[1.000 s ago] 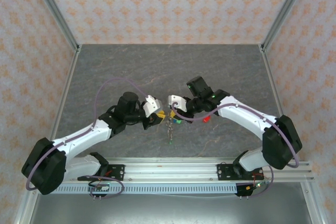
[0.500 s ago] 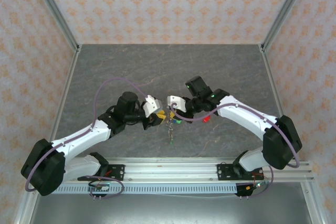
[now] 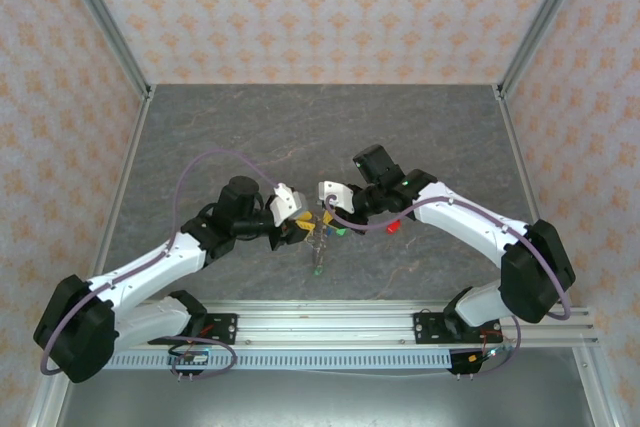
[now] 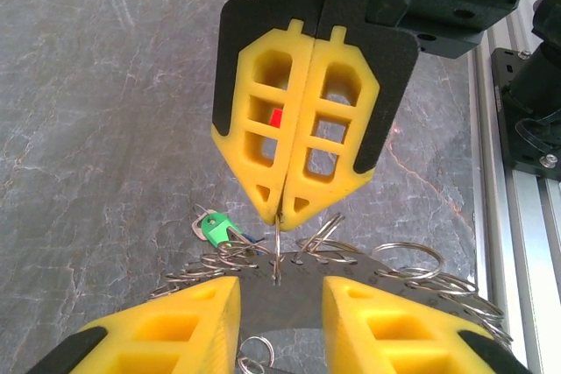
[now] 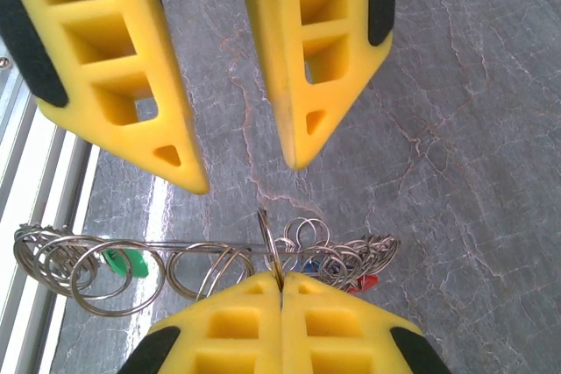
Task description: Put the keys on the keyring
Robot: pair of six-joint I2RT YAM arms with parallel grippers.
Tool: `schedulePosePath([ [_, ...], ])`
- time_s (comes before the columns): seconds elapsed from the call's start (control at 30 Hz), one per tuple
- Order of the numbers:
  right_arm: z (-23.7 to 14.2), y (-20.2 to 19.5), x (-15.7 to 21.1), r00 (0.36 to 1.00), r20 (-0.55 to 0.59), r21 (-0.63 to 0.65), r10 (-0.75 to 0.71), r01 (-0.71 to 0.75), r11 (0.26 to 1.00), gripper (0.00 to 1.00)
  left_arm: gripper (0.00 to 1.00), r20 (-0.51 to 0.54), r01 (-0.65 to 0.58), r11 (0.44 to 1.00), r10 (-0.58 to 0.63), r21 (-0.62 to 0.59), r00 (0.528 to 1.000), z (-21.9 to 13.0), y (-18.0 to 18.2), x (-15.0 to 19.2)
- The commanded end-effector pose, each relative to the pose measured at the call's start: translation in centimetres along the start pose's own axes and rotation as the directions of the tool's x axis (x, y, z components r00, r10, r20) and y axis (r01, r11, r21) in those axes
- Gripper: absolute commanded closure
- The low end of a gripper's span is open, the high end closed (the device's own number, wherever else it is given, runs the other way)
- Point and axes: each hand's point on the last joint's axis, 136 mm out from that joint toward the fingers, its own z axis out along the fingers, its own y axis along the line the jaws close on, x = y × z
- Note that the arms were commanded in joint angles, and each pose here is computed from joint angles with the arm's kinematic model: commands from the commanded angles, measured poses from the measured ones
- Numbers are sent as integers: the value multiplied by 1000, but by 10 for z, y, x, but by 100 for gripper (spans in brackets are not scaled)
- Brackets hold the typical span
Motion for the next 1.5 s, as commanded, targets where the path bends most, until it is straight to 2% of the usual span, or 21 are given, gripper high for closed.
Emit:
schedulePosePath([
  [0.0, -1, 0, -15, 998, 56, -6, -24, 25, 1000, 100, 69, 11, -27, 999, 27, 30, 1000, -3, -7, -11],
  [0.37, 0, 0, -19, 996, 82, -13, -22, 23, 1000, 100, 75, -8, -28, 998, 29, 60, 1000, 7, -3, -13],
  [0.5, 0, 2, -20, 996, 90, -23, -19, 21, 999, 100, 80, -26, -29, 998, 30, 47, 999, 9, 0, -8],
  [0.6, 0, 3, -20, 995, 95, -25, -22, 24, 999, 100, 87, -48, -35, 999, 37, 39, 998, 10, 2, -4],
  [1.03, -1, 6, -25, 993, 119, -48, -7, 13, 999, 100, 89, -41, -38, 999, 39, 30, 998, 16, 7, -8],
  [1.17, -1, 8, -26, 992, 129, -56, -11, 18, 998, 100, 100, -60, -36, 999, 37, 21, 998, 17, 9, -3],
  [1.37, -1, 10, -20, 992, 124, -35, -23, 27, 999, 100, 100, -69, -36, 999, 37, 10, 997, 17, 10, 3],
  [1.47, 2, 10, -12, 992, 125, -26, -19, 22, 999, 93, 100, -33, -40, 999, 40, 3, 999, 16, 10, -1],
])
